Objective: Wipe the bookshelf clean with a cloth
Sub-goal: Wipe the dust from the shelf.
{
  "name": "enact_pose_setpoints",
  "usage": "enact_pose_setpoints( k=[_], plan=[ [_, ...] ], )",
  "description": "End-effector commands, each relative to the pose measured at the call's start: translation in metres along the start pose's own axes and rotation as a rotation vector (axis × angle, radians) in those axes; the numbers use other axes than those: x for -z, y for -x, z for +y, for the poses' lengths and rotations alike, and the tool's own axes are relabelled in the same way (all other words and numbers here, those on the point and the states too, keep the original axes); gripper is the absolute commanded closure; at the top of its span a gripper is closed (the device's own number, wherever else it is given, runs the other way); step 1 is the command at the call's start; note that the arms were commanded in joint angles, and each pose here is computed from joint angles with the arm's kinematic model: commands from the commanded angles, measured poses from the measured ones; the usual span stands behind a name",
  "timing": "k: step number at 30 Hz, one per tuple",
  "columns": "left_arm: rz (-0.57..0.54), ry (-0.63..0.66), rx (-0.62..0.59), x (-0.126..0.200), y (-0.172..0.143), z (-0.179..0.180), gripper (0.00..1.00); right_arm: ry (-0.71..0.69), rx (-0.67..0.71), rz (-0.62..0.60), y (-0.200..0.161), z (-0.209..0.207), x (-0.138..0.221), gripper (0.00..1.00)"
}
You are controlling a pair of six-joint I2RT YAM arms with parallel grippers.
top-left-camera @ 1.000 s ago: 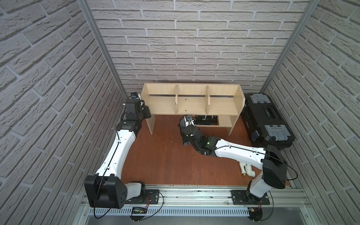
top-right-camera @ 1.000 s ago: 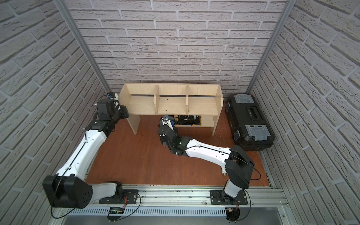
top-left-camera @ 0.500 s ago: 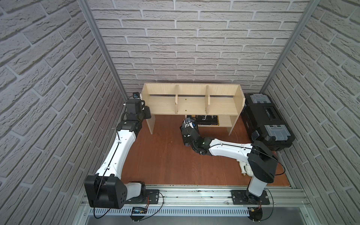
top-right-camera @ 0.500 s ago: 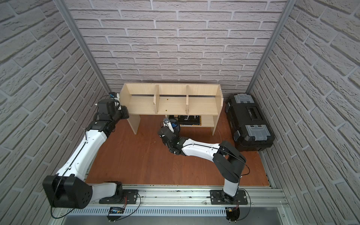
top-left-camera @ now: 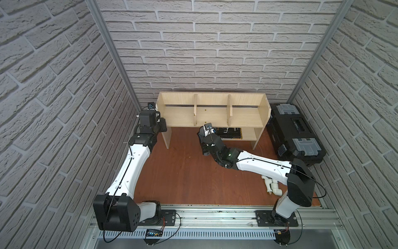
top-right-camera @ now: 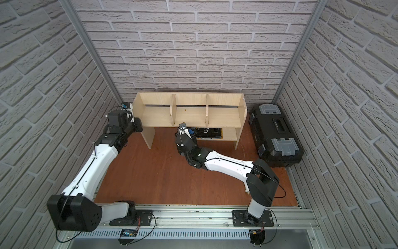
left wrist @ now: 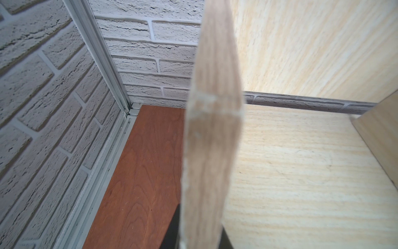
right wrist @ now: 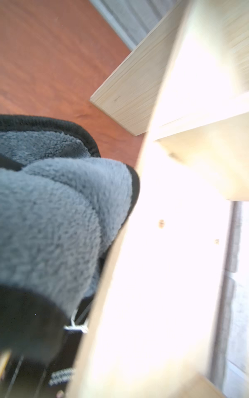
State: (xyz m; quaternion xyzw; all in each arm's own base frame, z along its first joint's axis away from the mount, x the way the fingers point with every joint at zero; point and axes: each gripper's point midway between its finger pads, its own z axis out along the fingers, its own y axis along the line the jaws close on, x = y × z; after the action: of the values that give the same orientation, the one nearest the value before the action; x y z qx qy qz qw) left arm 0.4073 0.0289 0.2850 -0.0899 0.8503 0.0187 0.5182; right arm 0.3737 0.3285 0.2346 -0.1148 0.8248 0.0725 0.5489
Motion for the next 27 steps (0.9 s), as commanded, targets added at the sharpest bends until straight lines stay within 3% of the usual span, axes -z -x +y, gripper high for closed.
enact_pose_setpoints(
  k=[1,4,9,13,19,27],
  plan=[
    [-0.05,0.02,0.039,0.006,0.009,0.004,0.88,-0.004,-0.01,-0.053,0.012,-0.001,0.004,0.97],
    [-0.05,0.021,0.038,0.006,0.008,0.004,0.89,-0.009,-0.024,-0.013,-0.012,0.002,-0.009,0.97],
    [-0.05,0.017,0.038,0.005,0.008,0.003,0.9,0.059,-0.037,0.156,-0.08,0.024,-0.033,0.97],
    [-0.054,0.015,0.036,0.006,0.008,0.003,0.91,0.051,-0.048,0.18,-0.112,0.032,-0.037,0.97],
    [-0.052,0.024,0.031,0.005,0.007,0.004,0.93,-0.065,-0.034,0.088,-0.109,0.006,-0.031,0.97],
    [-0.047,0.017,0.028,0.003,0.006,0.003,0.95,-0.151,-0.118,0.115,-0.109,-0.086,-0.011,0.97]
  ],
)
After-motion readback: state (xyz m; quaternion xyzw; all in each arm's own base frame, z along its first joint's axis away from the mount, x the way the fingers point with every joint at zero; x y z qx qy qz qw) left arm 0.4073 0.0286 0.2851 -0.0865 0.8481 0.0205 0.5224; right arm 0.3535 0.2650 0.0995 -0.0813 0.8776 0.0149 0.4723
